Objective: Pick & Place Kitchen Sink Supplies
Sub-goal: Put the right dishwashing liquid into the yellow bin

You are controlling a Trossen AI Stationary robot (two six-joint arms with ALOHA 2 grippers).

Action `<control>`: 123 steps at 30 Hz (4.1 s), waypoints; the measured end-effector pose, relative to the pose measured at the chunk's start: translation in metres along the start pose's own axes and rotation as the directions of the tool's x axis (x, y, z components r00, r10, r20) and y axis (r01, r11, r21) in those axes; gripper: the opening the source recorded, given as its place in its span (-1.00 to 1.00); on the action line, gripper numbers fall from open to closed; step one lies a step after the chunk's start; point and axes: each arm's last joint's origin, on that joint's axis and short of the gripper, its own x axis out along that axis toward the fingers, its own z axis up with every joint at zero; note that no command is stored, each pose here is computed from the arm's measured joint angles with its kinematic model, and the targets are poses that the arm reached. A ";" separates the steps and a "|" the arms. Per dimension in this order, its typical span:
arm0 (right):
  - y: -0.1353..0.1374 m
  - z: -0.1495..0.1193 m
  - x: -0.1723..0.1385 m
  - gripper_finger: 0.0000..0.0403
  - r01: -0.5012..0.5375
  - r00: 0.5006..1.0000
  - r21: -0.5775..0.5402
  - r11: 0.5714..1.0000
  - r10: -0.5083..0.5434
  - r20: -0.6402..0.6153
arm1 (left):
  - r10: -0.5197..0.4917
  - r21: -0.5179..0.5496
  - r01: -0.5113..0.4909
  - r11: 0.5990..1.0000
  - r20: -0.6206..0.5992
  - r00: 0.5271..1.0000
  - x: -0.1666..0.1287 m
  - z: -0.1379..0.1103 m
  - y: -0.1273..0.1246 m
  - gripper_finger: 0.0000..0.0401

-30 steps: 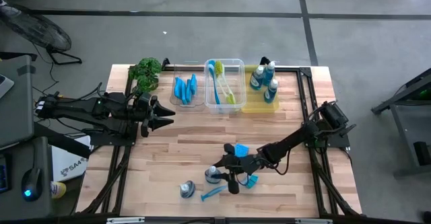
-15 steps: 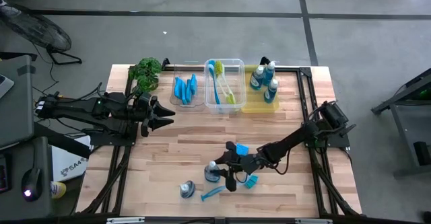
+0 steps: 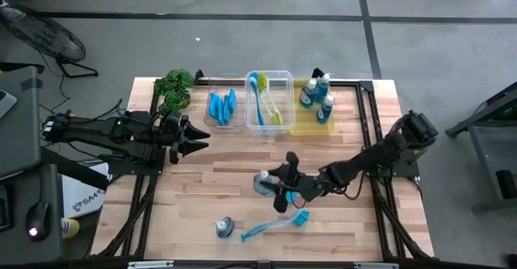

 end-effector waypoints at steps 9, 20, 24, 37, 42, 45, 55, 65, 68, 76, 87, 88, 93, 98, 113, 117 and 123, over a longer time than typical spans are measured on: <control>-0.031 0.050 -0.040 -0.30 0.184 0.979 0.039 0.982 -0.186 0.085 | 0.075 -0.004 -0.075 0.997 0.051 0.996 0.000 0.002 0.002 0.04; -0.087 0.093 -0.089 -0.30 0.368 0.920 0.061 0.928 -0.373 0.116 | 0.156 -0.030 -0.154 0.988 0.103 0.982 0.000 0.003 0.005 0.04; -0.107 0.098 -0.099 -0.30 0.433 0.894 0.064 0.899 -0.437 0.097 | 0.199 -0.031 -0.196 0.980 0.121 0.973 0.001 0.003 0.006 0.04; -0.149 0.091 -0.093 -0.30 0.597 0.798 0.171 0.783 -0.602 -0.033 | 0.298 -0.008 -0.299 0.954 0.085 0.951 0.024 -0.006 0.011 0.04; -0.158 0.069 -0.083 -0.30 0.645 0.761 0.214 0.733 -0.643 -0.091 | 0.313 0.013 -0.315 0.949 0.066 0.947 0.028 -0.009 0.012 0.04; -0.162 0.057 -0.076 -0.30 0.666 0.741 0.234 0.708 -0.664 -0.101 | 0.315 0.029 -0.317 0.948 0.070 0.947 0.028 -0.008 0.012 0.04; -0.180 0.030 -0.047 -0.30 0.728 0.666 0.244 0.641 -0.745 -0.030 | 0.349 0.049 -0.355 0.934 0.096 0.932 0.027 -0.008 0.013 0.04; -0.211 0.022 -0.020 -0.30 0.754 0.651 0.188 0.630 -0.754 -0.083 | 0.345 0.050 -0.351 0.935 0.093 0.934 0.027 -0.008 0.013 0.04; -0.220 0.019 -0.011 -0.30 0.759 0.648 0.169 0.629 -0.756 -0.092 | 0.345 0.050 -0.351 0.935 0.093 0.934 0.027 -0.008 0.013 0.04; -0.243 0.016 -0.004 -0.30 0.775 0.628 0.184 0.604 -0.768 -0.127 | 0.344 0.050 -0.350 0.936 0.093 0.934 0.027 -0.008 0.013 0.04; -0.265 0.024 -0.003 -0.30 0.771 0.632 0.191 0.607 -0.766 -0.115 | 0.344 0.050 -0.349 0.936 0.092 0.934 0.027 -0.008 0.013 0.04; -0.267 0.024 -0.003 -0.30 0.769 0.635 0.193 0.610 -0.763 -0.119 | 0.344 0.050 -0.349 0.936 0.092 0.934 0.027 -0.008 0.013 0.04; -0.275 0.026 -0.004 -0.30 0.763 0.643 0.191 0.618 -0.756 -0.122 | 0.344 0.050 -0.350 0.936 0.092 0.934 0.027 -0.008 0.013 0.04; -0.282 0.027 -0.001 -0.30 0.751 0.657 0.190 0.632 -0.746 -0.114 | 0.344 0.050 -0.350 0.936 0.093 0.934 0.027 -0.008 0.013 0.04; -0.282 0.025 0.000 -0.12 0.742 0.668 0.191 0.643 -0.734 -0.124 | 0.345 0.049 -0.350 0.935 0.094 0.934 0.027 -0.008 0.013 0.04; -0.281 0.025 0.001 -0.11 0.720 0.693 0.180 0.670 -0.709 -0.132 | 0.345 0.049 -0.351 0.935 0.094 0.934 0.027 -0.008 0.013 0.04; -0.280 0.025 0.001 -0.10 0.708 0.706 0.163 0.687 -0.693 -0.147 | 0.345 0.049 -0.350 0.935 0.094 0.934 0.027 -0.008 0.013 0.04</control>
